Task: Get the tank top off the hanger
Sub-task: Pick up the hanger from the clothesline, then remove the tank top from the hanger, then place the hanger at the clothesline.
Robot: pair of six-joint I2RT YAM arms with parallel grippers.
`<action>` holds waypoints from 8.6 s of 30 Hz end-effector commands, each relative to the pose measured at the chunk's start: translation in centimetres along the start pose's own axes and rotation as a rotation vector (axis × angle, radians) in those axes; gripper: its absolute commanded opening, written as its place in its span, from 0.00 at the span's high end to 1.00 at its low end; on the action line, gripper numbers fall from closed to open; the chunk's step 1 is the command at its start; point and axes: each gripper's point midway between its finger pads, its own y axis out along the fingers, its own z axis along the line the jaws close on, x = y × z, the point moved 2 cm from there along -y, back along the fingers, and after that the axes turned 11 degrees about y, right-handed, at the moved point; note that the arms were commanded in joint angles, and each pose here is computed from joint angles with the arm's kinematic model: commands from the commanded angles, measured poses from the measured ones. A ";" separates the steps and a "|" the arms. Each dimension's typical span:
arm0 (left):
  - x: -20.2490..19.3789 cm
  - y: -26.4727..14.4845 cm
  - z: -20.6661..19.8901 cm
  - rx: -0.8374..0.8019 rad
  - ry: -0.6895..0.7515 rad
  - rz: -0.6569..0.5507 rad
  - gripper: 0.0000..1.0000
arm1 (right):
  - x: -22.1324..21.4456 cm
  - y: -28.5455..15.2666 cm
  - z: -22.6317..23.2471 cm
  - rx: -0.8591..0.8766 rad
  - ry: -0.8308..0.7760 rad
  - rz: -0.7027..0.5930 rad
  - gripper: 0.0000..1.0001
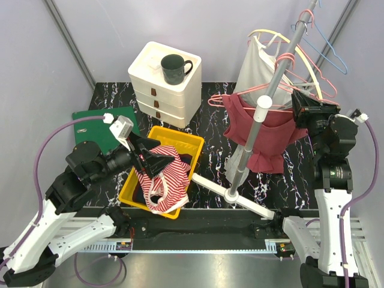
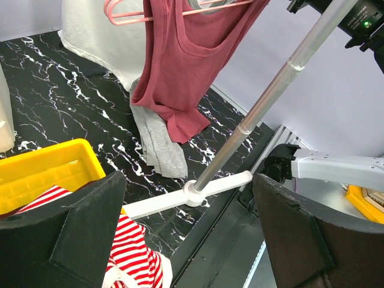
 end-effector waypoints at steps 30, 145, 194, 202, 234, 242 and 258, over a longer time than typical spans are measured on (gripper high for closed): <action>4.0 2.2 -1.6 -0.105 0.020 -0.108 0.10 | -2.3 -1.7 6.9 0.109 0.018 0.083 1.00; -8.5 14.1 2.3 -0.011 -0.128 0.167 1.00 | -4.3 -7.7 2.0 0.113 0.107 0.272 1.00; -0.3 16.5 -1.3 -0.116 0.283 0.134 1.00 | -4.9 -9.5 -1.4 0.035 0.036 0.338 0.87; -0.2 13.6 -1.1 -0.110 0.305 0.192 1.00 | -4.5 -11.3 -1.2 0.025 -0.258 0.300 0.47; -2.2 -1.0 -0.2 -0.146 0.479 0.527 1.00 | -3.6 -16.3 -0.6 0.191 -1.250 0.404 0.04; 2.1 -4.9 1.7 0.125 0.382 0.327 1.00 | -5.7 -16.7 -0.4 0.257 -1.225 0.565 0.04; 7.9 -1.3 -3.6 -0.212 0.511 0.168 1.00 | 0.4 -17.1 8.3 0.102 -1.220 -0.001 0.03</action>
